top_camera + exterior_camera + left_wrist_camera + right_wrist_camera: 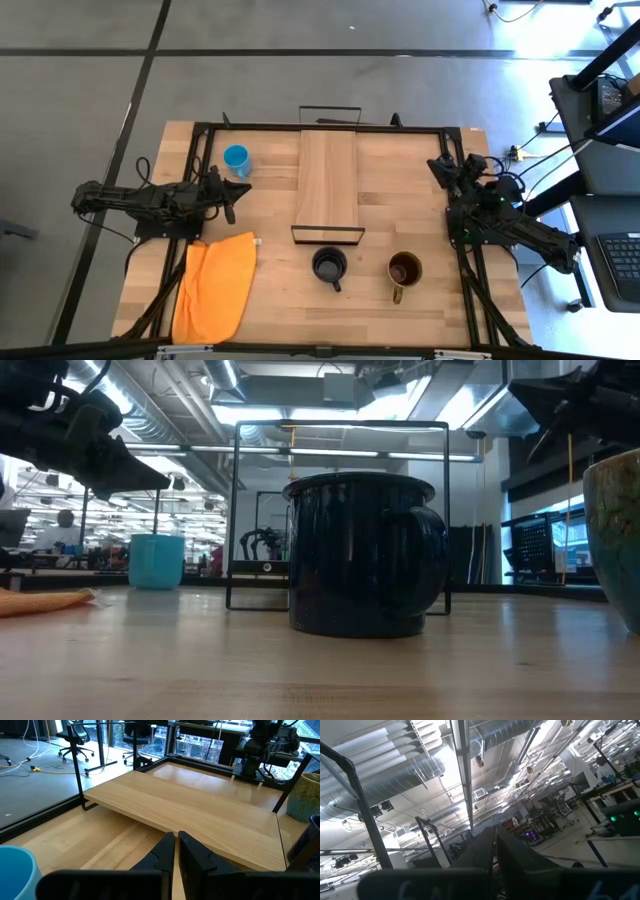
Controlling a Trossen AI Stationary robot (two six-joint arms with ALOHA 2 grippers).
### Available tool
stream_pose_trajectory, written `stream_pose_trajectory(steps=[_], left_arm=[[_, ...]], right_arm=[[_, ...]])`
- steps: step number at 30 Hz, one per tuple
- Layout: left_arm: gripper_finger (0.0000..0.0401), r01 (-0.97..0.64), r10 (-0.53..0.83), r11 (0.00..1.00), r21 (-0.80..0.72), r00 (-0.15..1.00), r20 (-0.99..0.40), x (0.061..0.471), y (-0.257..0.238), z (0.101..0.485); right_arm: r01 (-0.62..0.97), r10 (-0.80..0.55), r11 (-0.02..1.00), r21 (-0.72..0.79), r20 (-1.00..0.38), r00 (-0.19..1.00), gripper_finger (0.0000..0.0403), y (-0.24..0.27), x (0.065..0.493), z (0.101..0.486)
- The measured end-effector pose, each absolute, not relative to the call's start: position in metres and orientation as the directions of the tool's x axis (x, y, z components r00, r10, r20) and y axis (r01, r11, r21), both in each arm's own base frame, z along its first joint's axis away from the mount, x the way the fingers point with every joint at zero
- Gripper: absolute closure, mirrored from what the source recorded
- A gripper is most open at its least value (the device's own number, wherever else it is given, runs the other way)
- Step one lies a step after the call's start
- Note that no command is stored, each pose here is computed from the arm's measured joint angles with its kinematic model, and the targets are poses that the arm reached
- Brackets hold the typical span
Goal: Stack small to large cups/mugs on shelf
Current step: Put the blue mug on the shelf
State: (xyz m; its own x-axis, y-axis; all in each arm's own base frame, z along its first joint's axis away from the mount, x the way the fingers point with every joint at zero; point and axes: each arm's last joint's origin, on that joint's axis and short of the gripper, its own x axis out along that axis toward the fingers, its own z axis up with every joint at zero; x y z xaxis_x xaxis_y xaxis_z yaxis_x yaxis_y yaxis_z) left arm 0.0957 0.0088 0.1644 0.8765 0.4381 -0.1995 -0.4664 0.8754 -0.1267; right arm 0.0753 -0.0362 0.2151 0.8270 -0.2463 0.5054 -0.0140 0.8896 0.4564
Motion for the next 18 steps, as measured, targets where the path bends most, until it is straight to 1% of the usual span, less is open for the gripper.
stream_pose_trajectory(steps=[18], left_arm=[[0.0385, -0.466, 0.438, 0.875, -0.127, 0.876, -0.200, 0.0957, 0.0088, 0.1643]], right_arm=[[-0.025, -0.246, 0.883, 0.468, 0.508, 0.826, 0.0379, -0.0361, 0.0752, 0.2153]])
